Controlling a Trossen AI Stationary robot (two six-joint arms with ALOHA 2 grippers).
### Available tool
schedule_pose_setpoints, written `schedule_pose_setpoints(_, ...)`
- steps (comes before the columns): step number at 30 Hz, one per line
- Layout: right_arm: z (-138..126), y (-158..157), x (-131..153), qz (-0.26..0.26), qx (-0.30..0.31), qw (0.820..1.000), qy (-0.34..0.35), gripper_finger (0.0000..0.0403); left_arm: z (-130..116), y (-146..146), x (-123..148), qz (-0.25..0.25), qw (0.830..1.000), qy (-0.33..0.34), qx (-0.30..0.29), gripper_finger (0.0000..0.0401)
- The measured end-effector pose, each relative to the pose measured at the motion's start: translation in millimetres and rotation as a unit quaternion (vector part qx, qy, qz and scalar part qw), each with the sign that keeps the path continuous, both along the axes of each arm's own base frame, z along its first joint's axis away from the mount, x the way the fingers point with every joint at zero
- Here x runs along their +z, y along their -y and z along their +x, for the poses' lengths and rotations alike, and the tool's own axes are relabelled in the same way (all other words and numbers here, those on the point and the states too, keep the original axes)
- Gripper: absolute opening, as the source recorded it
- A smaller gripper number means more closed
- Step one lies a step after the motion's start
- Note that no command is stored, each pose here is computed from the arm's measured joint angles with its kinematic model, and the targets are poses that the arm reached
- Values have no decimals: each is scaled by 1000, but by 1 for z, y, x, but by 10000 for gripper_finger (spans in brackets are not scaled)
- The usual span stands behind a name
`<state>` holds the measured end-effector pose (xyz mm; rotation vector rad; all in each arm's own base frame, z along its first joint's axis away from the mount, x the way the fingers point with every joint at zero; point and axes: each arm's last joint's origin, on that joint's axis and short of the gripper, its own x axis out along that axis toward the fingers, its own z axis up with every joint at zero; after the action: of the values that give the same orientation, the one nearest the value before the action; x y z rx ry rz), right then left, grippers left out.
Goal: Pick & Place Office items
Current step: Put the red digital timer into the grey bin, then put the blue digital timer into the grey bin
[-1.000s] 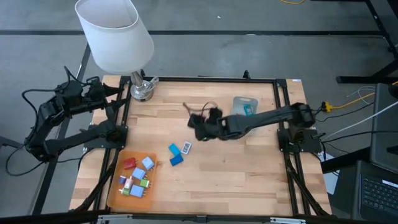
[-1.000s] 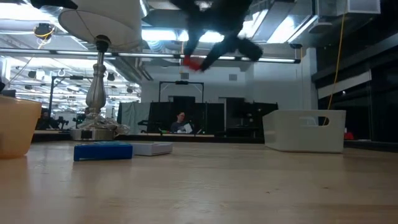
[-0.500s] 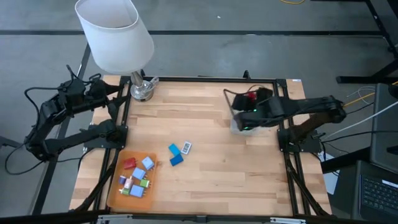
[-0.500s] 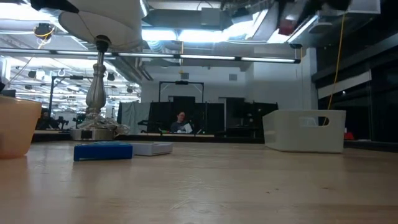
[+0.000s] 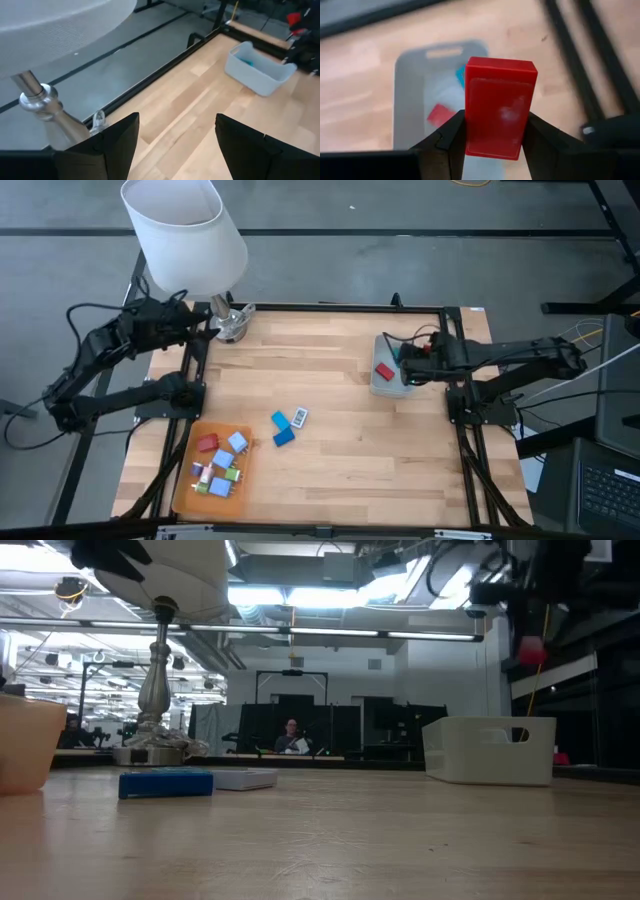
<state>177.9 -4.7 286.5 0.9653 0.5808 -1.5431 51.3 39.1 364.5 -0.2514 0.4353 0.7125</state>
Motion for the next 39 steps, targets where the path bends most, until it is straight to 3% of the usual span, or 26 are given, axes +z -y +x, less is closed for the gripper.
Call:
schedule_pose_setpoints(7,22,5,-44,19,61,995,71,153,19,-14,1,-7,1000,0,6,255)
schedule_pose_setpoints(16,19,24,-85,99,51,993,31,153,34,-24,2,-20,1000,10,14,255)
schedule_pose_setpoints(18,20,26,-86,103,63,992,31,185,36,-25,1,-24,1000,9,15,255)
schedule_pose_setpoints(22,25,30,-83,99,79,990,59,301,37,-26,1,-29,999,11,18,255)
schedule_pose_setpoints(25,30,31,-81,89,94,988,84,335,38,-27,1,-29,999,13,18,255)
schedule_pose_setpoints(28,32,33,-81,85,94,988,91,327,37,-27,1,-29,999,14,19,255)
schedule_pose_setpoints(33,38,34,-76,52,112,985,118,276,41,-27,0,-46,999,16,-4,255)
schedule_pose_setpoints(39,58,38,-56,-13,181,957,228,216,67,-30,-10,-72,994,-25,-84,255)
